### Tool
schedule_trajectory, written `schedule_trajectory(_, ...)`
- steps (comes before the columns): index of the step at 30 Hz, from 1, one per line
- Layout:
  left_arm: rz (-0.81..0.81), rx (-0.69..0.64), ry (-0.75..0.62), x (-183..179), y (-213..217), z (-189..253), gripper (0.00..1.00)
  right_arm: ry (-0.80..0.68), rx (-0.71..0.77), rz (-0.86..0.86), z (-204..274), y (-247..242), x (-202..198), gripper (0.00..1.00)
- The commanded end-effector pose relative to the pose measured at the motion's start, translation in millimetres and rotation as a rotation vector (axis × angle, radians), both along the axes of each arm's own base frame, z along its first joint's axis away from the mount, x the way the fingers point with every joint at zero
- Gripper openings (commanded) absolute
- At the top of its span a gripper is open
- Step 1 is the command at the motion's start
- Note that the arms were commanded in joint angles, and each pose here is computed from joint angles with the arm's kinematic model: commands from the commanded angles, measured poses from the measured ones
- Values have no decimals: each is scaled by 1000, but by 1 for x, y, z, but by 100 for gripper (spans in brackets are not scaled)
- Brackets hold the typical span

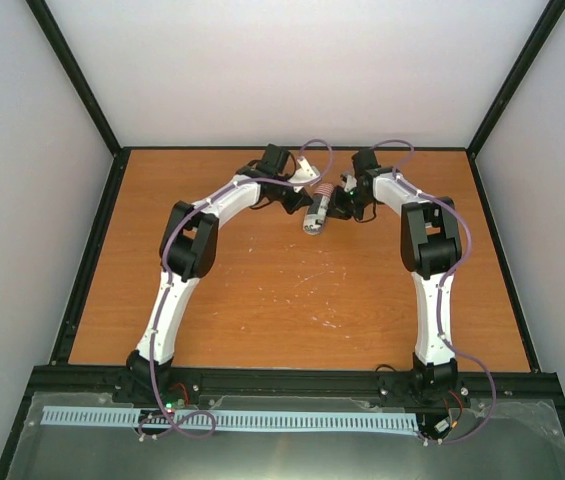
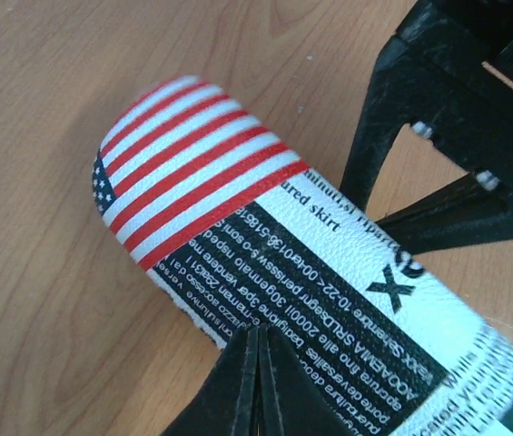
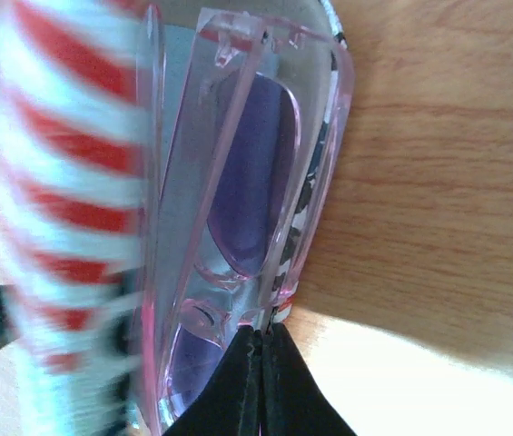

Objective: Organize the sunglasses
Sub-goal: Close the sunglasses case at the center of the board, then reset both arms

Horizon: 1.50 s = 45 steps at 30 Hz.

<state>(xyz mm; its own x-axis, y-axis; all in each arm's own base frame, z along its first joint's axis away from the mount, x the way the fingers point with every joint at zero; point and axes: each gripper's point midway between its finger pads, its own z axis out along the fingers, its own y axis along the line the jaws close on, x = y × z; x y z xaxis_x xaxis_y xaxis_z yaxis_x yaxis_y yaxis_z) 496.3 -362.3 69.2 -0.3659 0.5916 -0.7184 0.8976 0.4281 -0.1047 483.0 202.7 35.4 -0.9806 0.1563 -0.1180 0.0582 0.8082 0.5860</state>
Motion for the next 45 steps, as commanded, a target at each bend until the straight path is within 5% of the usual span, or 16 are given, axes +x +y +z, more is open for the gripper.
schedule_trajectory(1,-135,11,126,-57,-41,-41,4,-63,139,122,34,42,-13,3)
schedule_trajectory(12,-131,72,88,-54,-35,-41,3,-73,125,80,35,27,-14,3)
schedule_trajectory(20,-72,-50,-7,-28,-22,38,16,-121,11,-14,51,-31,-7,5)
schedule_trajectory(25,-15,-166,-63,-13,-3,112,39,-152,-43,-73,64,-60,-5,8)
schedule_trajectory(27,34,-208,-79,-4,10,142,58,-158,-71,-98,68,-71,-4,13)
schedule_trajectory(29,95,-233,-97,6,28,166,96,-162,-103,-120,70,-82,-3,18)
schedule_trajectory(30,129,-236,-104,12,38,175,99,-163,-112,-132,71,-87,-2,22)
schedule_trajectory(38,406,-151,-98,39,138,170,99,-222,-196,-155,84,-114,-3,29)
schedule_trajectory(45,439,-87,-7,54,177,133,99,-281,-53,-74,96,-82,4,29)
